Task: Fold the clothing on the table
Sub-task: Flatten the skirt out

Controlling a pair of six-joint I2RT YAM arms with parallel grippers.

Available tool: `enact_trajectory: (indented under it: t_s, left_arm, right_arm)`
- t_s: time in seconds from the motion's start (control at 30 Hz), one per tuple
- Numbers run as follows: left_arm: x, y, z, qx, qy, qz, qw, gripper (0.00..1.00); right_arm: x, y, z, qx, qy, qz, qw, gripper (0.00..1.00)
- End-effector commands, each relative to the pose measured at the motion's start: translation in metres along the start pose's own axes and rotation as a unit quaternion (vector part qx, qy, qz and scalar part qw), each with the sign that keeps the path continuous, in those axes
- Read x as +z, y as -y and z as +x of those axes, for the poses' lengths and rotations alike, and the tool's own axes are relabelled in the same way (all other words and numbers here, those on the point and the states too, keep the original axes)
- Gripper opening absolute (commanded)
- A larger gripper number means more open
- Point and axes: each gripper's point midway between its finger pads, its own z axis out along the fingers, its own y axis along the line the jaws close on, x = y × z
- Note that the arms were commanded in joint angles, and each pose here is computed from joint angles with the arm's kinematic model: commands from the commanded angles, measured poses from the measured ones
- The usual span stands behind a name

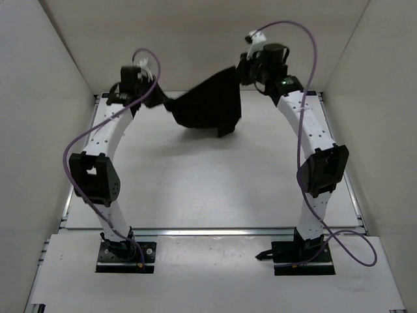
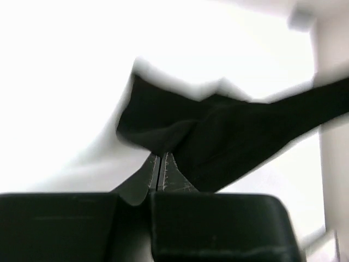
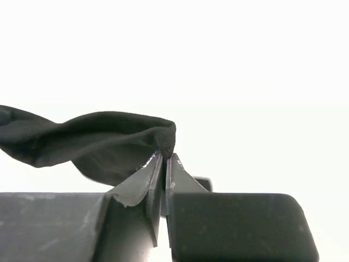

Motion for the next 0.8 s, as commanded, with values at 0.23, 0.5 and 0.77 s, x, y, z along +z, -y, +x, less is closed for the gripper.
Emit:
enact_trajectory:
  t_s: [0.23,0.5,0.77]
  left_arm:
    - [-0.039,0.066,-0.104,0.09,0.146,0.015,0.985,0.0]
    - [-0.026,-0.021,0.12,0.116,-0.076,-0.071,0.988,0.0]
    - [-0.067,-0.021,0.227,0.079,-0.188,-0.043,0.978,0.0]
  right_arm:
    - [-0.098,0.056,-0.065,-0.112,0.092,0.125,0.981,0.0]
    - [-0.128,-0.007,0.186,0.02,-0.1,0.06,0.993,0.0]
    - [-0.182,-0.053,0.267,0.198,-0.137,0.003,0.971,0.0]
